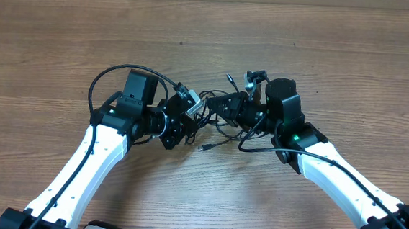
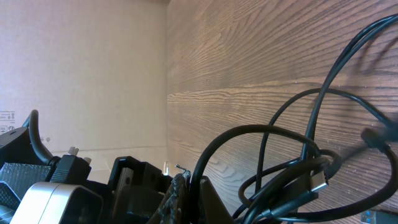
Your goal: Untangle cables
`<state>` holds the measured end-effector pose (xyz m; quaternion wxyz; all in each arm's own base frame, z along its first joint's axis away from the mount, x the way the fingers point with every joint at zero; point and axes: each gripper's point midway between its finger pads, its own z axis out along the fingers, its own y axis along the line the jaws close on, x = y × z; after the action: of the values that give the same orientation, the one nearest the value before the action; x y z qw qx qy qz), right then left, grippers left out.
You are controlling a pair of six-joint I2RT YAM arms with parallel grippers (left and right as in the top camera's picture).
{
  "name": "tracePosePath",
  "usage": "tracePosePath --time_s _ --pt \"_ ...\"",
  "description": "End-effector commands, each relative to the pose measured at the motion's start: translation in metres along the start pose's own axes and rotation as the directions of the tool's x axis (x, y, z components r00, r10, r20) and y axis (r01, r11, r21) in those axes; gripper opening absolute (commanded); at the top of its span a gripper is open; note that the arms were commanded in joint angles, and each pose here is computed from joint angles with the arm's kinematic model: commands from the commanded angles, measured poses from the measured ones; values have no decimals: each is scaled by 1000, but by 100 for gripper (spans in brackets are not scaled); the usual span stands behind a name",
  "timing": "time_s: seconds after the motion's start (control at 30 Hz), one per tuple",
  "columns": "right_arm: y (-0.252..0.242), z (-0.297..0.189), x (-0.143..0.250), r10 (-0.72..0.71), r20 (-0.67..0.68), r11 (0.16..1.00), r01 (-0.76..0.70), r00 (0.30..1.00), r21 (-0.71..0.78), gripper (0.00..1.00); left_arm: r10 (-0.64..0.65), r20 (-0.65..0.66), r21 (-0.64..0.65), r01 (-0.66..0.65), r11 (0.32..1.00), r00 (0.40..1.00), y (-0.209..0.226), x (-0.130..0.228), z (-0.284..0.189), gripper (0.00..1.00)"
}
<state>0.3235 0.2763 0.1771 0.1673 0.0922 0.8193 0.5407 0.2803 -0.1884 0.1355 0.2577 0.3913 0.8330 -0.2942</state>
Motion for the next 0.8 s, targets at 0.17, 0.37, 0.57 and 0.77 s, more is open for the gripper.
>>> tracePosePath --time_s 0.17,0.37,0.57,0.77 --pt "16 -7 -4 -27 15 999 27 1000 -34 4 -28 17 20 27 999 999 -5 -7 -1 4" --pt "0 -7 -1 10 12 999 -11 1000 31 5 -62 84 -2 62 998 995 -11 -28 -20 4" --pt "-14 -8 2 46 11 995 -46 999 87 48 45 201 -58 -34 998 979 -27 -59 -57 4" --pt "-15 -8 3 50 9 994 -51 999 92 64 130 285 -107 -103 989 950 -45 -74 -86 4"
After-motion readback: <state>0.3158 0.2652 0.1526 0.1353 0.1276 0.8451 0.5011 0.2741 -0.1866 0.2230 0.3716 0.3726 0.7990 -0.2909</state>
